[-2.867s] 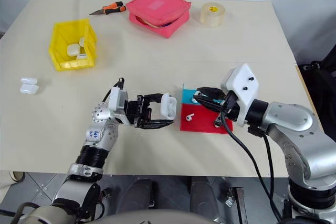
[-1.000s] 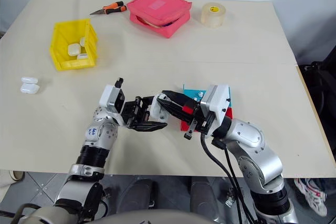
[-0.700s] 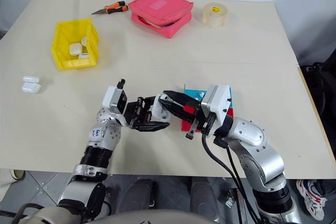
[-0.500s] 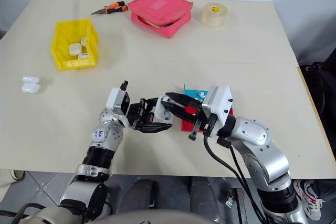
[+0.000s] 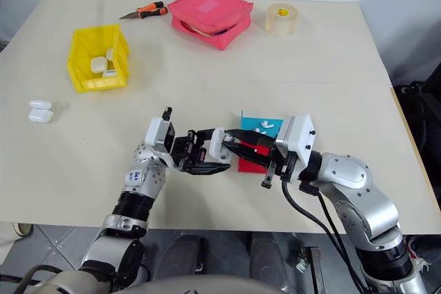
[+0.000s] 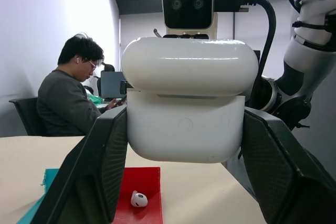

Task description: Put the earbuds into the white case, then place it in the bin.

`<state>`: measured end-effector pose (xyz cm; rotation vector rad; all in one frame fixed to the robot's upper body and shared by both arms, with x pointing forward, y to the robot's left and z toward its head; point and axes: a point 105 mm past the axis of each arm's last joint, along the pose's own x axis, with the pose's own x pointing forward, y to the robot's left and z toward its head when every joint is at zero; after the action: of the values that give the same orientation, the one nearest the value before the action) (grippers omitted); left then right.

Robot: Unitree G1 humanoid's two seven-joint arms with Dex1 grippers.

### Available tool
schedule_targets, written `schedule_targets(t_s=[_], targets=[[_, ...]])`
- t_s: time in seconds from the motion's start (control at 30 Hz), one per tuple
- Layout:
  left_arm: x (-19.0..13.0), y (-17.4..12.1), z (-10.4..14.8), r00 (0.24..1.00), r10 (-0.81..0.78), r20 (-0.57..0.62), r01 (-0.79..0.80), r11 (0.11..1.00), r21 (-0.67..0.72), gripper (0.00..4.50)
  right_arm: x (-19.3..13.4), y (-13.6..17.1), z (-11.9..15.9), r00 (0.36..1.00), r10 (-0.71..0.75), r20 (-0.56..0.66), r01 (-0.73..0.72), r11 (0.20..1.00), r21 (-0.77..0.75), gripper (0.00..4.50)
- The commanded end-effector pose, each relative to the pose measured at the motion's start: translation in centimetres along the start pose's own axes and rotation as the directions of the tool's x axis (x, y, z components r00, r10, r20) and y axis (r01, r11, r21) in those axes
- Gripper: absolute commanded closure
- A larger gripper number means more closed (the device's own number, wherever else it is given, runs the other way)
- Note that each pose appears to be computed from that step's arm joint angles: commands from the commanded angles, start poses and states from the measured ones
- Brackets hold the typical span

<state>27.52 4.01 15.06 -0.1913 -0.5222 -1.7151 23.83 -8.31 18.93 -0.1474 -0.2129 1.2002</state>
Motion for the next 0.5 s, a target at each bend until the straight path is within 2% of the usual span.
schedule_targets(t_s=[0.03, 0.33, 0.5], targets=[[1.1, 1.3, 3.5, 0.995, -0.03, 0.096, 0.014, 0.987, 0.158, 1.7, -0.1, 2.3, -2.7, 0.987, 0.126, -0.103, -0.113, 0.986, 0.125, 4.05], [1.2, 0.8, 3.0, 0.996, -0.059, 0.074, 0.047, 0.987, 0.151, 1.7, 1.0, 1.6, -2.4, 0.982, 0.135, -0.133, -0.122, 0.987, 0.107, 4.05], [0.9, 0.9, 2.7, 0.997, -0.053, 0.054, 0.044, 0.988, 0.151, 1.7, 1.2, 1.0, -1.6, 0.981, 0.125, -0.15, -0.116, 0.991, 0.064, 2.44]])
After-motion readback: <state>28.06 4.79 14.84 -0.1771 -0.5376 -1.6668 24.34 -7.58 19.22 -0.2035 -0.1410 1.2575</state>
